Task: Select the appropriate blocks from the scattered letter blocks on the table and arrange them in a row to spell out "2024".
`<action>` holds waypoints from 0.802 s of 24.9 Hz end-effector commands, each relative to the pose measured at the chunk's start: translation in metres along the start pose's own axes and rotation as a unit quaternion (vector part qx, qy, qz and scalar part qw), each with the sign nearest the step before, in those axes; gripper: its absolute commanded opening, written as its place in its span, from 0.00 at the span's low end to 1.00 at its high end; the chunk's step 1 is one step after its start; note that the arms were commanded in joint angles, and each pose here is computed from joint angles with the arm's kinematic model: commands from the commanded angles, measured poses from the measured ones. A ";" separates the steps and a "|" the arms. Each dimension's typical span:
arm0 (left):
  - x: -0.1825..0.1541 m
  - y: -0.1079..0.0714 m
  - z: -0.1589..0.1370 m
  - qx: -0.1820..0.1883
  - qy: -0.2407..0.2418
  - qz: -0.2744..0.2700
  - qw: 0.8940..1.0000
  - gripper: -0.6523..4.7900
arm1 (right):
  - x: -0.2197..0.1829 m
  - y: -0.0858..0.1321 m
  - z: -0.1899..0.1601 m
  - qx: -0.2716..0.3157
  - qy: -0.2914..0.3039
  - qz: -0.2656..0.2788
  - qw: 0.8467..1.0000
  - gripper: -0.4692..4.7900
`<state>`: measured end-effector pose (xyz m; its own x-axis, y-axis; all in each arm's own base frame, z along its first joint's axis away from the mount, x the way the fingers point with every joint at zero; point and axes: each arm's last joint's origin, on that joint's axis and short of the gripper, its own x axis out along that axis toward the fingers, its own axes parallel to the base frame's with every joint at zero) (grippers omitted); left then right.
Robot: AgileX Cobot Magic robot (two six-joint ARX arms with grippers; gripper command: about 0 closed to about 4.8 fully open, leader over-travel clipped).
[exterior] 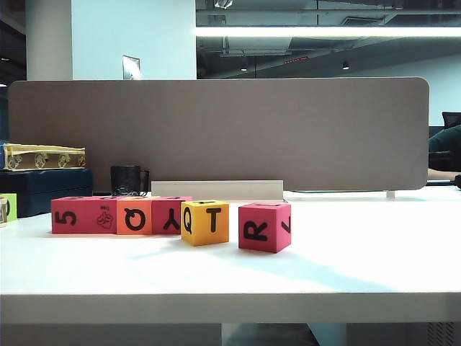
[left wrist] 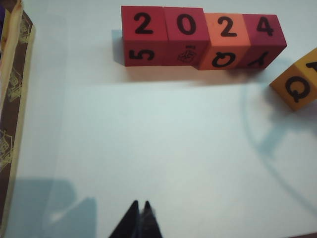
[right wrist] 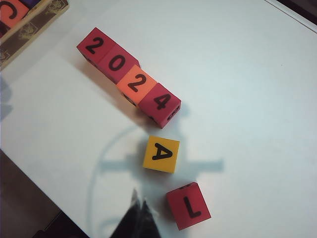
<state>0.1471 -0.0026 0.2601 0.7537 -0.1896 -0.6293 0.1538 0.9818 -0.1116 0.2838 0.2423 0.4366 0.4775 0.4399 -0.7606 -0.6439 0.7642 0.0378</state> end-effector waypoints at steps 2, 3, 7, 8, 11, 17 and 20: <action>-0.001 0.000 0.002 0.000 -0.007 0.000 1.000 0.11 | -0.003 0.000 0.001 -0.002 -0.009 0.000 1.000 0.09; -0.001 0.000 0.002 0.000 -0.007 0.000 1.000 0.11 | -0.003 0.000 0.001 -0.002 -0.009 0.000 1.000 0.09; -0.001 0.000 0.002 0.000 -0.007 0.000 1.000 0.11 | -0.003 0.000 0.001 -0.002 -0.009 0.000 1.000 0.09; -0.001 0.000 0.002 0.000 -0.007 0.000 1.000 0.11 | -0.003 0.000 0.001 -0.002 -0.009 0.000 1.000 0.09; -0.001 0.000 0.002 0.000 -0.007 0.000 1.000 0.11 | -0.003 0.000 0.001 -0.002 -0.009 0.000 1.000 0.09; -0.005 0.000 0.002 0.040 -0.048 0.010 0.998 0.11 | -0.003 0.000 0.001 -0.002 -0.009 0.000 1.000 0.09; -0.001 -0.001 -0.016 0.020 -0.220 0.003 0.975 0.11 | -0.003 0.000 0.001 -0.002 -0.009 0.000 1.000 0.09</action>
<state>0.1354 -0.0026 0.2484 0.9069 -0.1767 -0.3824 0.1721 0.9840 -0.0465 0.2844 0.2421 0.4362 0.4775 0.4386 -0.7613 -0.6427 0.7652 0.0378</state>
